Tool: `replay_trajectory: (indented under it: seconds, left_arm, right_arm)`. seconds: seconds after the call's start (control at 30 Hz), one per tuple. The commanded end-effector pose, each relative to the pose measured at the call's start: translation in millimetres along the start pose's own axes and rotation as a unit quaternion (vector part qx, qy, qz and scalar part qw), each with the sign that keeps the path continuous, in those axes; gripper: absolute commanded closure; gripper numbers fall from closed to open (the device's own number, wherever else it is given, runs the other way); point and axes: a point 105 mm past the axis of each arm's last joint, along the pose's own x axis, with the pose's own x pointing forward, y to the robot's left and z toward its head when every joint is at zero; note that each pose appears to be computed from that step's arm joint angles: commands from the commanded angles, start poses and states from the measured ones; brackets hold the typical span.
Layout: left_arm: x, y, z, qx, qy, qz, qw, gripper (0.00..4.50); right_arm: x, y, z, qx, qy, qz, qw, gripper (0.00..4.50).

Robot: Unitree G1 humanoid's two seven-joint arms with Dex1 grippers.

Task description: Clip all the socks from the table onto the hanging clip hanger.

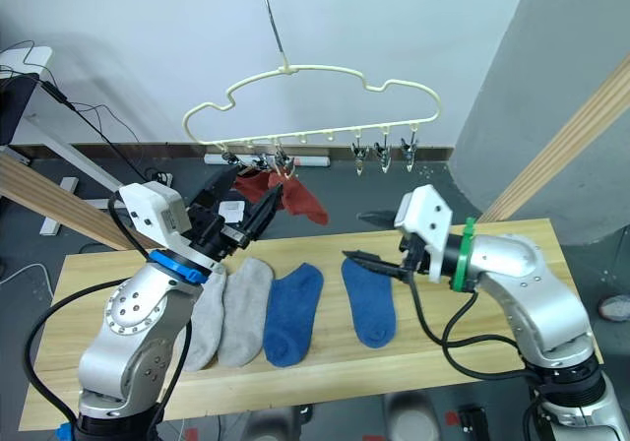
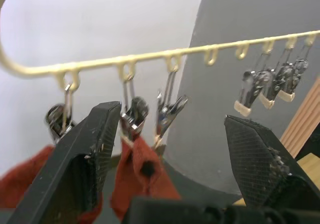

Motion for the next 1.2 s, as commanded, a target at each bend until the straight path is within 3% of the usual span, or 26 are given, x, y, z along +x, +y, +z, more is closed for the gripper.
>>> replay_trajectory:
  seconds: [0.03, 0.37, 0.47, 0.6, 1.2]
  left_arm:
    - [-0.2, -9.9, 3.1, 0.012, -0.021, -0.005, 1.0, 0.85]
    - [3.2, -11.1, -5.7, 0.005, -0.031, 0.025, 0.999, 0.85]
    - [3.5, -9.4, -6.8, 0.0, -0.035, 0.036, 0.999, 1.46]
    - [6.9, -3.8, -9.9, 0.019, -0.03, 0.056, 0.998, 2.71]
    - [31.2, 4.7, -14.3, 0.014, -0.036, 0.079, 0.996, 2.71]
  right_arm:
    - [-15.2, -4.3, 24.4, -0.019, -0.029, 0.001, 0.999, 1.5]
    - [-23.4, -5.2, 23.9, -0.01, -0.009, 0.003, 1.0, 1.5]
    - [-23.2, -4.9, 23.5, -0.008, -0.008, 0.003, 1.0, 1.5]
    - [-23.1, -4.9, 22.6, -0.006, -0.005, 0.002, 1.0, 1.5]
    - [-22.9, -5.0, 24.7, -0.002, -0.005, -0.002, 1.0, 1.5]
